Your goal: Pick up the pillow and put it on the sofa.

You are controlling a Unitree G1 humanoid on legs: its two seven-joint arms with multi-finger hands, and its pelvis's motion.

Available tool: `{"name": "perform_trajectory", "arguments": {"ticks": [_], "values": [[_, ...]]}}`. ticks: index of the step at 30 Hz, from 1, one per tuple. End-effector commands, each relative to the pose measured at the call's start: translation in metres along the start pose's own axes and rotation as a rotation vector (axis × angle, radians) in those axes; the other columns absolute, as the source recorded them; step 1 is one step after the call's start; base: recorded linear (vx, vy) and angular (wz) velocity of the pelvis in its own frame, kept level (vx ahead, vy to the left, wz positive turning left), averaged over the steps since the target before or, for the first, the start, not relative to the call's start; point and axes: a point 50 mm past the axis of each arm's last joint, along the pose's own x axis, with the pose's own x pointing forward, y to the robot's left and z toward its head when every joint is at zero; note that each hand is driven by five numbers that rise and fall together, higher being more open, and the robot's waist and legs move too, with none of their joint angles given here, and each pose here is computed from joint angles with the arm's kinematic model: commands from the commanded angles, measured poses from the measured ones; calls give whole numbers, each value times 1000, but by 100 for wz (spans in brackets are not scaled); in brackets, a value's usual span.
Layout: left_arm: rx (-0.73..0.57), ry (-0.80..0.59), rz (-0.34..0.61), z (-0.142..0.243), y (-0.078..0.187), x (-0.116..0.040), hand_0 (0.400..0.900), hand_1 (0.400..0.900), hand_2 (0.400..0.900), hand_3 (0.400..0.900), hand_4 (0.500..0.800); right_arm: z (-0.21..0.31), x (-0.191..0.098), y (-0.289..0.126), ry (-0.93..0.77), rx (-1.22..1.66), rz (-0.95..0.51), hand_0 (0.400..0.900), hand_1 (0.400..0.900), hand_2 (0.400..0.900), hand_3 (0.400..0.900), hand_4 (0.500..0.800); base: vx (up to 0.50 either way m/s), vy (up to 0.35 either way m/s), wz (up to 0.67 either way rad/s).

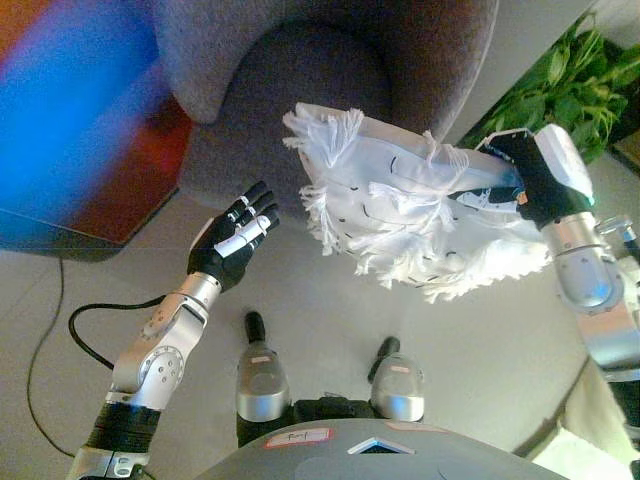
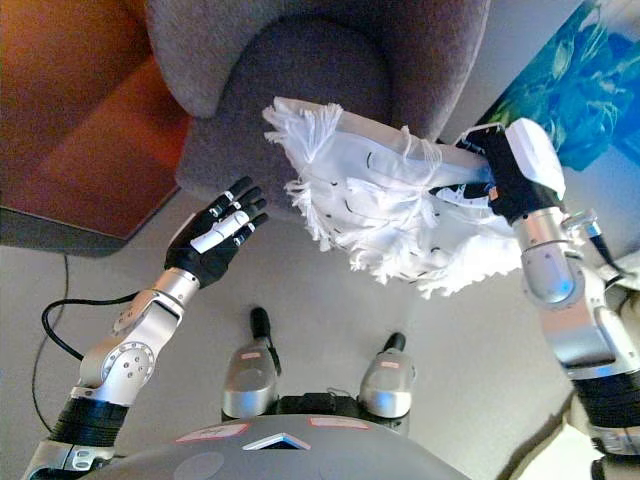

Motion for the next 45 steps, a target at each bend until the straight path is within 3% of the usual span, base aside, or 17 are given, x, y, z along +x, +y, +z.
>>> {"name": "perform_trajectory", "arguments": {"ticks": [1, 9, 17, 26, 33, 34, 40, 45], "values": [[44, -86, -38, 13, -6, -4, 900, 900, 900, 900, 800, 62, 26, -88, -344, 22, -311, 400, 400, 400, 400, 500, 94, 14, 20], [76, -61, -42, 16, 0, -14, 900, 900, 900, 900, 800, 35, 55, -101, -213, 62, -225, 400, 400, 400, 400, 500, 103, -18, 16], [137, -55, -148, 26, -5, -17, 900, 900, 900, 900, 800, 3, 84, -97, -75, 126, -206, 400, 400, 400, 400, 500, 68, -66, 19], [209, -61, -236, 40, -8, -18, 900, 900, 900, 900, 800, -21, 92, -112, 44, 113, -264, 400, 400, 400, 400, 500, 30, -87, 18], [266, -68, -279, 54, -8, -18, 900, 900, 900, 900, 800, -39, 102, -129, 255, 70, -283, 400, 400, 400, 400, 500, -5, -109, 11], [272, -74, -285, 56, -8, -18, 900, 900, 900, 900, 800, -41, 103, -132, 286, 64, -288, 900, 900, 900, 900, 800, -59, -59, 1], [300, -83, -293, 60, -11, -16, 900, 900, 900, 900, 800, -40, 107, -140, 339, 96, -419, 900, 900, 900, 900, 800, -5, -25, -6], [331, -87, -266, 54, -13, -14, 900, 900, 900, 900, 800, -35, 108, -132, 288, 214, -499, 900, 900, 900, 900, 800, 7, 63, -16]]}}
